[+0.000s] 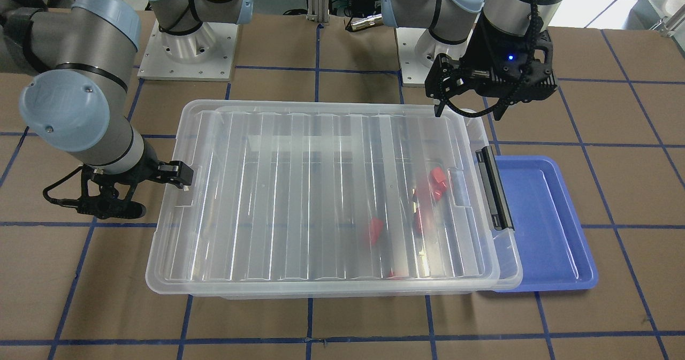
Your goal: Place red block in blue tray from box
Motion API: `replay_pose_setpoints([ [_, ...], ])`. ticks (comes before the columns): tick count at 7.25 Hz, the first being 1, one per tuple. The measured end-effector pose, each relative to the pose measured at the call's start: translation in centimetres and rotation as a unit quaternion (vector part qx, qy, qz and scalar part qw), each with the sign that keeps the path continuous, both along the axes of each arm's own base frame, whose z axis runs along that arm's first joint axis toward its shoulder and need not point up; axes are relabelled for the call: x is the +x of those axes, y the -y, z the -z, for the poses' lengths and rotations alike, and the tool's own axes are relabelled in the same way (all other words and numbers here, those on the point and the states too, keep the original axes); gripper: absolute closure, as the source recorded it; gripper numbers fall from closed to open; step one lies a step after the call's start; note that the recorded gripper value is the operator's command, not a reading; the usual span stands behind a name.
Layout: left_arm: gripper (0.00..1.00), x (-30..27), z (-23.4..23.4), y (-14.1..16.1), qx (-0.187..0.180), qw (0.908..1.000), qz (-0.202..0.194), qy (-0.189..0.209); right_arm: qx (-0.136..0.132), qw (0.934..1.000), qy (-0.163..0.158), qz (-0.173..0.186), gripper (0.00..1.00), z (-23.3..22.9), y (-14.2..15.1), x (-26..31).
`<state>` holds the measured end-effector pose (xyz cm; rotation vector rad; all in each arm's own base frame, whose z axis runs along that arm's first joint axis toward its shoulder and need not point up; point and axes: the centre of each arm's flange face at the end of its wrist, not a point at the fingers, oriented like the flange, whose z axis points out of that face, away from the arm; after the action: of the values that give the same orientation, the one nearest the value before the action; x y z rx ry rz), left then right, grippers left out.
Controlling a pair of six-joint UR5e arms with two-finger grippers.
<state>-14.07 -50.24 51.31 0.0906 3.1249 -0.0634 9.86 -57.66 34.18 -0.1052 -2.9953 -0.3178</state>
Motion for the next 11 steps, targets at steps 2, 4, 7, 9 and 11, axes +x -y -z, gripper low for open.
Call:
replay_pose_setpoints([
  [2,0.00,0.0,0.1,0.1,0.001,1.0000,0.000,0.000,0.003,0.9997,-0.023,-0.009,0.00,-0.1,0.2,-2.1],
  [4,0.00,-0.1,0.1,0.1,0.001,1.0000,0.001,0.001,0.008,0.9996,-0.022,-0.012,0.00,-0.3,0.6,-5.7],
  [7,0.00,-0.1,0.2,0.2,0.001,1.0000,0.001,0.001,0.012,0.9996,-0.015,-0.021,0.00,-0.6,0.9,-9.6],
  [9,0.00,-0.1,0.1,0.1,0.000,1.0000,0.001,0.001,0.015,0.9990,-0.024,-0.033,0.00,-0.8,0.9,-10.6],
  [11,0.00,-0.1,0.2,0.2,0.001,1.0000,0.002,0.001,0.022,0.9980,-0.037,-0.046,0.00,-1.1,0.7,-12.2],
])
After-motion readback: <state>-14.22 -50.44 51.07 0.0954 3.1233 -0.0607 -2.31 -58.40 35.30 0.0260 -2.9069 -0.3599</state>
